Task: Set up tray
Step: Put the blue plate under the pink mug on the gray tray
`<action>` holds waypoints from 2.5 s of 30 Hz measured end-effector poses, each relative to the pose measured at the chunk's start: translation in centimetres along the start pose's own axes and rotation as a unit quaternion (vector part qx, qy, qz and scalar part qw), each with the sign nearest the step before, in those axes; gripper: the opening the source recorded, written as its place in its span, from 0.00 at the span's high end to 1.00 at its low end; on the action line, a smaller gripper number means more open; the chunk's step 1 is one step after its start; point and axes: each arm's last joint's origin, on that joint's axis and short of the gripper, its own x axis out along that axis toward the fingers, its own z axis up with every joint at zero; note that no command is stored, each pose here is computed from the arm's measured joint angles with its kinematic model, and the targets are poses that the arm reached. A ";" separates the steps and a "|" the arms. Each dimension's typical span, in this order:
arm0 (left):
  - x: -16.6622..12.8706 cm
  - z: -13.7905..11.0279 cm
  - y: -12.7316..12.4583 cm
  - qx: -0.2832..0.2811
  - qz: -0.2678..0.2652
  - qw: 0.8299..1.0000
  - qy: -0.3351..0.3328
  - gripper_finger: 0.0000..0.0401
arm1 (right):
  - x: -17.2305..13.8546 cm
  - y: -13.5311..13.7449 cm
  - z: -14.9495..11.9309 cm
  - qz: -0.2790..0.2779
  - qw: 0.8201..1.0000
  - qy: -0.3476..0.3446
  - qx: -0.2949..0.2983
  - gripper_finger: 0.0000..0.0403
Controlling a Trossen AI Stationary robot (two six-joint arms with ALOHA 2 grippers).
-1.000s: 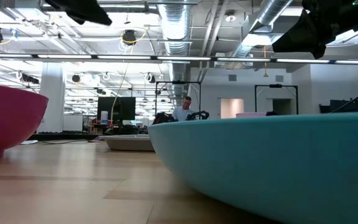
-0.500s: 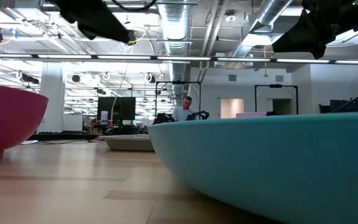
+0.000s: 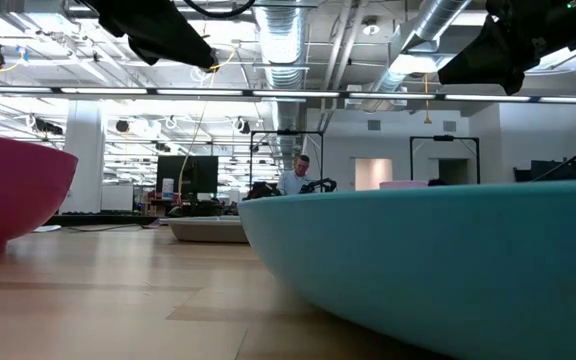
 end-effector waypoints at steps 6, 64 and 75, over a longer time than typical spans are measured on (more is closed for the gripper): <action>0.0 0.0 0.0 0.001 -0.003 1.000 0.001 0.73 | 0.0 0.0 0.0 0.000 1.000 0.000 0.000 0.83; -0.1 -0.7 0.3 0.104 0.017 0.994 0.031 0.73 | 0.0 0.0 0.0 0.000 1.000 0.000 0.000 0.83; 0.3 -0.2 1.4 0.053 0.093 0.994 0.013 0.73 | 0.0 0.0 0.0 0.000 1.000 0.000 0.000 0.83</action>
